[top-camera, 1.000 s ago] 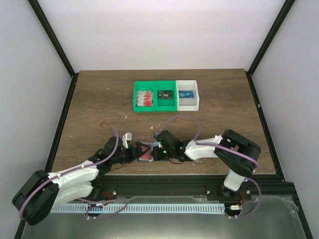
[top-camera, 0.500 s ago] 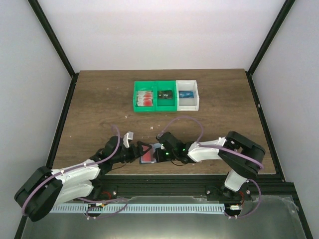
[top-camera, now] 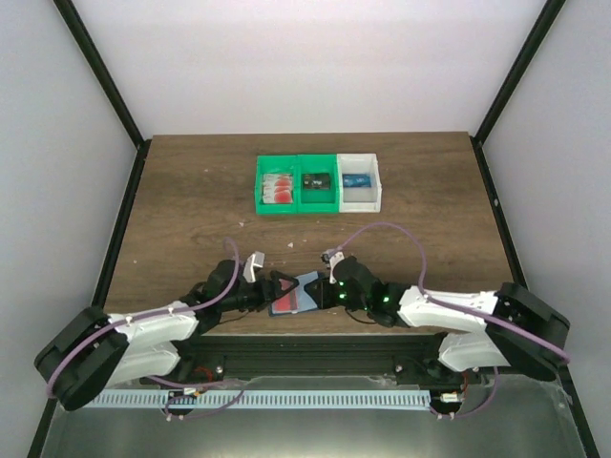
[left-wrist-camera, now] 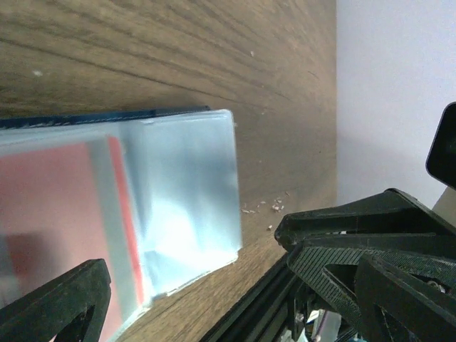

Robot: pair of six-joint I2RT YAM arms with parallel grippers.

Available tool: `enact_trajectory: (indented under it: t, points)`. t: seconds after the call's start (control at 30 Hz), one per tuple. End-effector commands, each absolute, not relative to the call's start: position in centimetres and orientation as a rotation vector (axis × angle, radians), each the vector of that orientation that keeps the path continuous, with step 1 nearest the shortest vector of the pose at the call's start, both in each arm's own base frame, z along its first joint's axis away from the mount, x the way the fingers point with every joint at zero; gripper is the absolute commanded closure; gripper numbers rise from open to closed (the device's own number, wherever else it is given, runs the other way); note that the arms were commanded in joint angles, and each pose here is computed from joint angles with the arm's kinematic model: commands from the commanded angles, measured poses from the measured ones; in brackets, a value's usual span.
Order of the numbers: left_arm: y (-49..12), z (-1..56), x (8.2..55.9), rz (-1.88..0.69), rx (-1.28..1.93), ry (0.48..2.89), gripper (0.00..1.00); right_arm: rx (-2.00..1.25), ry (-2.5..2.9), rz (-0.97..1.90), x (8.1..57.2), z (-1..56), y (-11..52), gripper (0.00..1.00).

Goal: Take the credit cards out of the card holder

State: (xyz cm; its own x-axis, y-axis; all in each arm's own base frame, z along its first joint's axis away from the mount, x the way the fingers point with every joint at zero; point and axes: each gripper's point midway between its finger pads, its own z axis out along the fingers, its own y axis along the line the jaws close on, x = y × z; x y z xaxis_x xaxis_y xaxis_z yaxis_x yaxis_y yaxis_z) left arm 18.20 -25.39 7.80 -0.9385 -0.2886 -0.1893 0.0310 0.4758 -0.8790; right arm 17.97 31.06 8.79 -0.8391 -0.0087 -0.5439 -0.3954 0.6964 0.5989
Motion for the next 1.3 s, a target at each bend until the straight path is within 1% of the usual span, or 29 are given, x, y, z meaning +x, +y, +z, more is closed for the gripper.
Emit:
enact_trajectory:
  t: [0.0,0.13,0.3,0.47,0.57,0.73,0.97,1.27]
  points:
    - [-26.3,10.9,19.5,-1.415,-0.152,2.336,0.04,-0.307,2.329,0.996,18.4,10.3,30.7,0.85]
    - [-24.7,10.3,19.6,-1.320,-0.235,2.362,0.03,-0.361,2.386,1.022,17.9,9.7,32.0,0.85]
    - [-24.7,10.0,18.7,-1.426,-0.293,2.339,0.03,-0.387,2.435,1.084,17.4,8.8,33.6,0.84]
    - [-24.3,9.1,18.7,-1.395,-0.315,2.372,0.02,-0.455,2.488,1.113,17.1,7.8,35.4,0.84]
    - [-24.2,9.1,18.6,-1.427,-0.338,2.360,0.02,-0.424,2.544,1.052,17.4,6.3,35.2,0.86]
    - [-24.3,8.5,18.4,-1.421,-0.330,2.384,0.02,-0.372,2.602,0.900,18.2,4.2,33.9,0.90]
    - [-24.1,8.0,18.6,-1.381,-0.329,2.400,0.02,-0.384,2.652,0.922,17.3,2.3,33.9,0.92]
    - [-24.0,8.1,18.6,-1.352,-0.310,2.414,0.02,-0.373,2.692,0.872,17.2,0.9,33.2,0.98]
